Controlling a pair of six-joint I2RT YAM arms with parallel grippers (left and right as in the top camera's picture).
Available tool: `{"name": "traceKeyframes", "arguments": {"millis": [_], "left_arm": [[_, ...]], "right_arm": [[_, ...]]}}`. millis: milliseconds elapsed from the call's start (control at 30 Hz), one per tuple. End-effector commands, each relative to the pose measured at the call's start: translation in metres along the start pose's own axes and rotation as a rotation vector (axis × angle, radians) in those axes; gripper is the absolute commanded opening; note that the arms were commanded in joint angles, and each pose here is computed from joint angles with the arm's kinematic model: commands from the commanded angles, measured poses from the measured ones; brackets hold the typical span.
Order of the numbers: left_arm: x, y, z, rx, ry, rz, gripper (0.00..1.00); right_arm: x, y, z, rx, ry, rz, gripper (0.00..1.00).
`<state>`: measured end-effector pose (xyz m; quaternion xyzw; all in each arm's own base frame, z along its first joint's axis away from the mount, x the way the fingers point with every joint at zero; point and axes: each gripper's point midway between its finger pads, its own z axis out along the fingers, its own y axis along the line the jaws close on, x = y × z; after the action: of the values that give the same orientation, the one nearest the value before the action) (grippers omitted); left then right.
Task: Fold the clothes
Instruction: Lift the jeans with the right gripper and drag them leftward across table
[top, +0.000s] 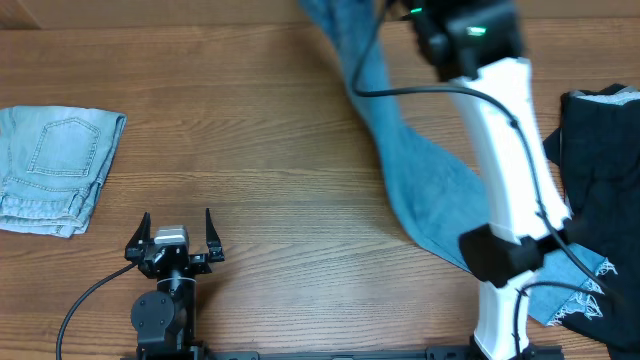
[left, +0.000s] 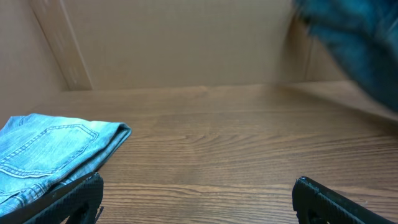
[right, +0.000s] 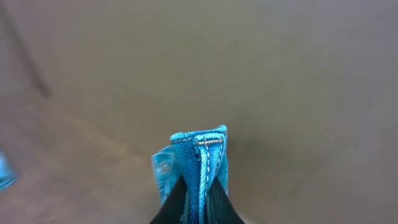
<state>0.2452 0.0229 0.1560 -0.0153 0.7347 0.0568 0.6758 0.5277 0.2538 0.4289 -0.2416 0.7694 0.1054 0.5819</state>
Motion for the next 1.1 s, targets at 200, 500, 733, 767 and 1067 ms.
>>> {"name": "traceKeyframes", "arguments": {"millis": [200,500,733,767,1067], "left_arm": [[-0.001,0.0,0.0,0.0,-0.007,0.018,1.0],[-0.001,0.0,0.0,0.0,-0.007,0.018,1.0],[-0.001,0.0,0.0,0.0,-0.007,0.018,1.0],[-0.001,0.0,0.0,0.0,-0.007,0.018,1.0],[-0.001,0.0,0.0,0.0,-0.007,0.018,1.0]], "right_arm": [[0.053,0.12,0.033,-0.25,0.17,0.088,0.04],[0.097,0.202,0.037,-0.405,0.302,0.045,0.04],[0.106,0.252,0.033,-0.478,0.304,0.008,0.04],[0.107,0.26,0.033,-0.489,0.3,0.002,0.04],[0.122,0.305,0.038,-0.548,0.28,-0.026,0.04]]}}
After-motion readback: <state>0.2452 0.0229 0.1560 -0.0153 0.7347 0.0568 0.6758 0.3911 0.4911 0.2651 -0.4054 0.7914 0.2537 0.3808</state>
